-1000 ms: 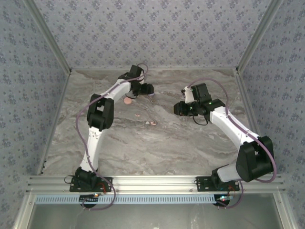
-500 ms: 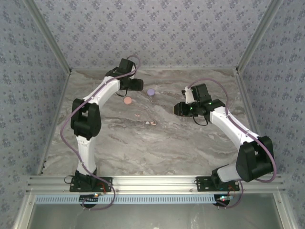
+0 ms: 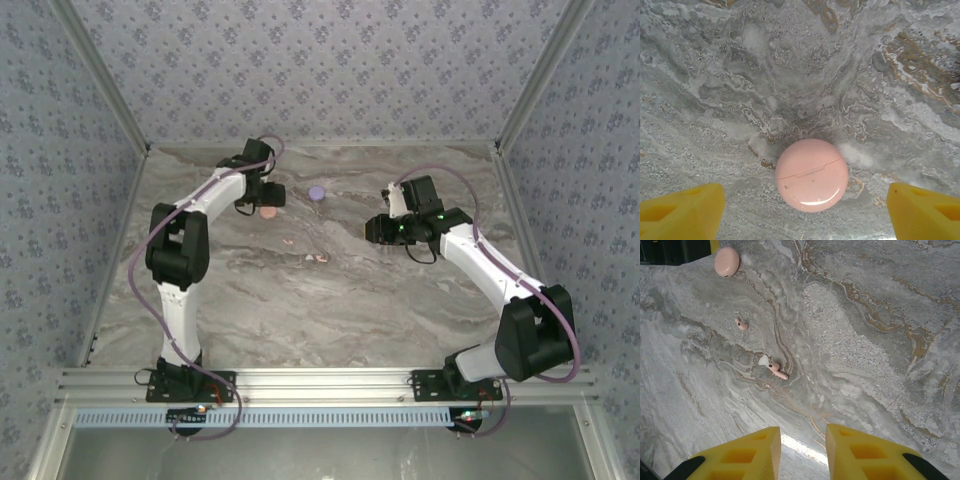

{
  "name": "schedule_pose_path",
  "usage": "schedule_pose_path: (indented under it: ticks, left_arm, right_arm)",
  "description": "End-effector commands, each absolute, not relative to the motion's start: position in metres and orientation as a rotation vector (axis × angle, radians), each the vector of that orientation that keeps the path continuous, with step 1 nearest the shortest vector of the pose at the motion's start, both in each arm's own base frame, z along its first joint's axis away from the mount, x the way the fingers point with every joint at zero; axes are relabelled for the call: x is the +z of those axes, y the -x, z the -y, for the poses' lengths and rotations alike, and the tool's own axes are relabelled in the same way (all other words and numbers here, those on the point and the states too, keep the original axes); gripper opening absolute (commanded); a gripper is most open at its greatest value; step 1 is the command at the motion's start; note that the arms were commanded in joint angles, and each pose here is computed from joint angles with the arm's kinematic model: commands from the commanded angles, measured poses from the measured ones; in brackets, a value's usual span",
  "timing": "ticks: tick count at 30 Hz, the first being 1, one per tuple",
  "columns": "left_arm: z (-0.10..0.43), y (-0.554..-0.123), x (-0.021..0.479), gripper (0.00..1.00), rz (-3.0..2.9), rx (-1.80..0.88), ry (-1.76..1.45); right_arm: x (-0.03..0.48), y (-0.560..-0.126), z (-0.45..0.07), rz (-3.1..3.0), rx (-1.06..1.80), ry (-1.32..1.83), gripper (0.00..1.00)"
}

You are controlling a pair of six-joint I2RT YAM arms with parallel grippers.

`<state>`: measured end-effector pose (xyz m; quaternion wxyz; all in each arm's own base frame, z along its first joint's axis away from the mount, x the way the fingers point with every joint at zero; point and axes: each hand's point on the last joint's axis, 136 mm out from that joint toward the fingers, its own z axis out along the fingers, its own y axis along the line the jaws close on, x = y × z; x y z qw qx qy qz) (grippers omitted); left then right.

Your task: Insert the wireless bluetooth earbuds into the charging case

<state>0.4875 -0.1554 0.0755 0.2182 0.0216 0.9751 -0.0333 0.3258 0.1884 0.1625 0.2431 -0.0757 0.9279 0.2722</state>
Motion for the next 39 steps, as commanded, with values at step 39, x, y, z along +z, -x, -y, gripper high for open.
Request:
schedule_pose_path:
  ticks: [39]
  left_arm:
    - [0.212,-0.452,0.039,0.52,-2.821,-0.257,-0.118]
  right_arm:
    - [0.148,-0.323,-0.181,-2.581,0.688,0.199,0.34]
